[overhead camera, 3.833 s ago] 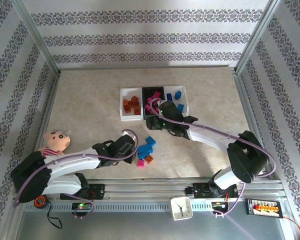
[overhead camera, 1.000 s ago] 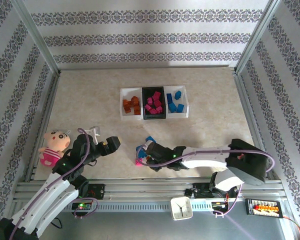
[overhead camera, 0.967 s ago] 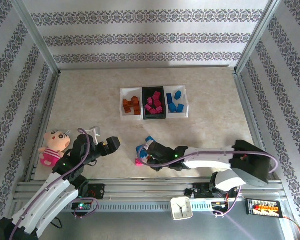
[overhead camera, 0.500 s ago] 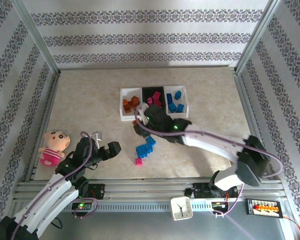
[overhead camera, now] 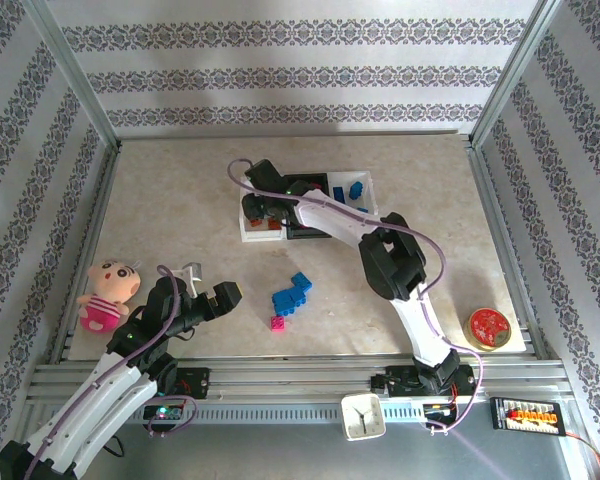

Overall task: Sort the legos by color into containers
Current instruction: Place the lego in the container, then pick up the lego from the middle-left of the table.

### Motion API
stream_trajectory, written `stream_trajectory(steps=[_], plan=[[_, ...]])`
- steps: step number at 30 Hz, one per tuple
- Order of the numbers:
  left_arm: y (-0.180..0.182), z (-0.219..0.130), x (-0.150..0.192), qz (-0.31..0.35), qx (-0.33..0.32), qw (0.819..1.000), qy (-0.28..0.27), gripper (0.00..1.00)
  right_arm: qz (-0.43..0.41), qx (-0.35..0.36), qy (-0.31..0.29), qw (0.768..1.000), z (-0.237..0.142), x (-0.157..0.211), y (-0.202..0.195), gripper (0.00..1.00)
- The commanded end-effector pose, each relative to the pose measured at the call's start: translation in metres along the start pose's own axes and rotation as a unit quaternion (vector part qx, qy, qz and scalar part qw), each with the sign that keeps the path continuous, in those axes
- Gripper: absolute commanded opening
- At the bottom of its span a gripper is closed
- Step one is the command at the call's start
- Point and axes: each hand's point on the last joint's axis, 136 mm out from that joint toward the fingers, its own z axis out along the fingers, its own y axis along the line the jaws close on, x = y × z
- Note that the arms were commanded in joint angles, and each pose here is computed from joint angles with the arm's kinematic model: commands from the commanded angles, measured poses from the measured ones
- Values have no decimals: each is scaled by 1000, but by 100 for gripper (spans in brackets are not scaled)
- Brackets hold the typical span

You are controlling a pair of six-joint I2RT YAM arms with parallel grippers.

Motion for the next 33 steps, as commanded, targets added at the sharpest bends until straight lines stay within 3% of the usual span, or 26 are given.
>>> stream_trajectory(steps=[1, 9, 16, 24, 28, 33], plan=[[-2, 1, 9, 5, 10, 1000, 21, 100, 17, 12, 1, 1000, -4, -10, -1, 58], [-6, 15, 31, 23, 11, 998, 57, 97, 6, -20, -51, 998, -64, -10, 7, 67], [-26, 33, 56, 125, -29, 990, 59, 94, 14, -19, -59, 998, -109, 43, -23, 68], [-47, 66, 81, 236, -102, 964, 69, 85, 33, 4, -60, 998, -142, 99, -64, 69], [-60, 76, 86, 270, -111, 953, 76, 83, 47, 9, -67, 997, -155, 112, -79, 69], [-45, 80, 90, 294, -173, 935, 95, 75, 61, 11, -83, 995, -172, 118, -92, 69]])
